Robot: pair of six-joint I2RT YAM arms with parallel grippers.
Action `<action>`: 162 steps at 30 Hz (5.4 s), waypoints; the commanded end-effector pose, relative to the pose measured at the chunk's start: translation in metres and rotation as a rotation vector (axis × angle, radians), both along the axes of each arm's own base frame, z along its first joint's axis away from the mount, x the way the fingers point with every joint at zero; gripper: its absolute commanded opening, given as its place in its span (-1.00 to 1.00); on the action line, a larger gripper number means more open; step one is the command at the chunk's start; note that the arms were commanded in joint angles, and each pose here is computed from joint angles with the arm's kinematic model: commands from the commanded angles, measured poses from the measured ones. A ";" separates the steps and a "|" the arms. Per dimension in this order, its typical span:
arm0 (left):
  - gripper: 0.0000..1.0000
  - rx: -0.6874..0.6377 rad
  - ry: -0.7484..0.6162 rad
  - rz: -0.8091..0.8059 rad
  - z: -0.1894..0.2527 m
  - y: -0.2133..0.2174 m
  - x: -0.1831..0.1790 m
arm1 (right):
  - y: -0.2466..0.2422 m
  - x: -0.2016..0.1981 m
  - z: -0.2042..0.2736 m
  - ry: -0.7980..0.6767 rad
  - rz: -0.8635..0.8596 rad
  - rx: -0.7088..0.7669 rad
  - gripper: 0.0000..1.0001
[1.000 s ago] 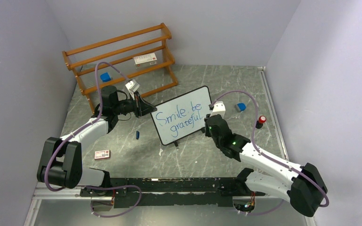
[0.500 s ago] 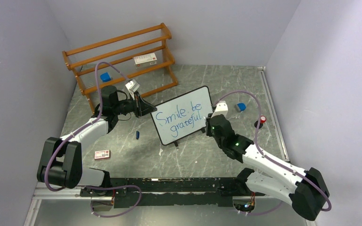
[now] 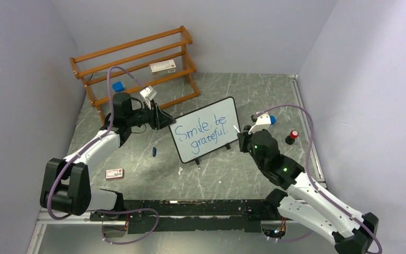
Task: Write a sentence on the whiteboard
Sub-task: Close the whiteboard marker at the center of the board.
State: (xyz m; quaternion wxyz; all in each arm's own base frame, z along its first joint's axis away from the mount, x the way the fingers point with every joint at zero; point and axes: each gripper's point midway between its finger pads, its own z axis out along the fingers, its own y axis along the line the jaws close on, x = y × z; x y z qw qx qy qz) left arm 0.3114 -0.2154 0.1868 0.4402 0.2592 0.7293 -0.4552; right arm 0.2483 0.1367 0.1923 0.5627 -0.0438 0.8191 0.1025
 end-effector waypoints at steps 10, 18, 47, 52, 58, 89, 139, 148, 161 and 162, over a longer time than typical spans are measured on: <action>0.67 0.100 -0.090 0.352 0.077 0.049 0.004 | -0.024 -0.023 0.068 -0.110 0.022 0.047 -1.00; 0.95 0.231 0.153 0.707 0.041 0.108 -0.023 | -0.030 -0.032 0.083 -0.157 0.040 0.064 -1.00; -0.03 0.620 0.684 0.648 -0.137 0.101 -0.047 | -0.028 -0.037 0.084 -0.178 0.066 0.091 -1.00; -0.14 0.678 0.684 0.630 -0.149 0.096 -0.039 | -0.030 -0.036 0.084 -0.179 0.058 0.088 -1.00; -0.27 0.714 0.685 0.610 -0.159 0.090 -0.031 | -0.031 -0.035 0.083 -0.174 0.052 0.081 -1.00; -0.90 0.520 0.646 0.736 -0.128 0.079 -0.043 | 0.042 -0.041 0.085 -0.169 0.390 0.147 -1.00; -0.90 -0.767 0.466 0.459 0.159 0.026 -0.080 | 0.185 -0.076 0.127 -0.582 0.588 0.379 -1.00; -0.90 -0.755 0.442 0.445 0.163 0.026 -0.083 | 0.191 -0.077 0.131 -0.601 0.588 0.410 -1.00; -0.90 -0.763 0.433 0.437 0.164 0.027 -0.085 | 0.198 -0.079 0.132 -0.604 0.597 0.430 -1.00; -0.90 -0.763 0.432 0.435 0.165 0.026 -0.086 | 0.199 -0.079 0.132 -0.604 0.599 0.432 -1.00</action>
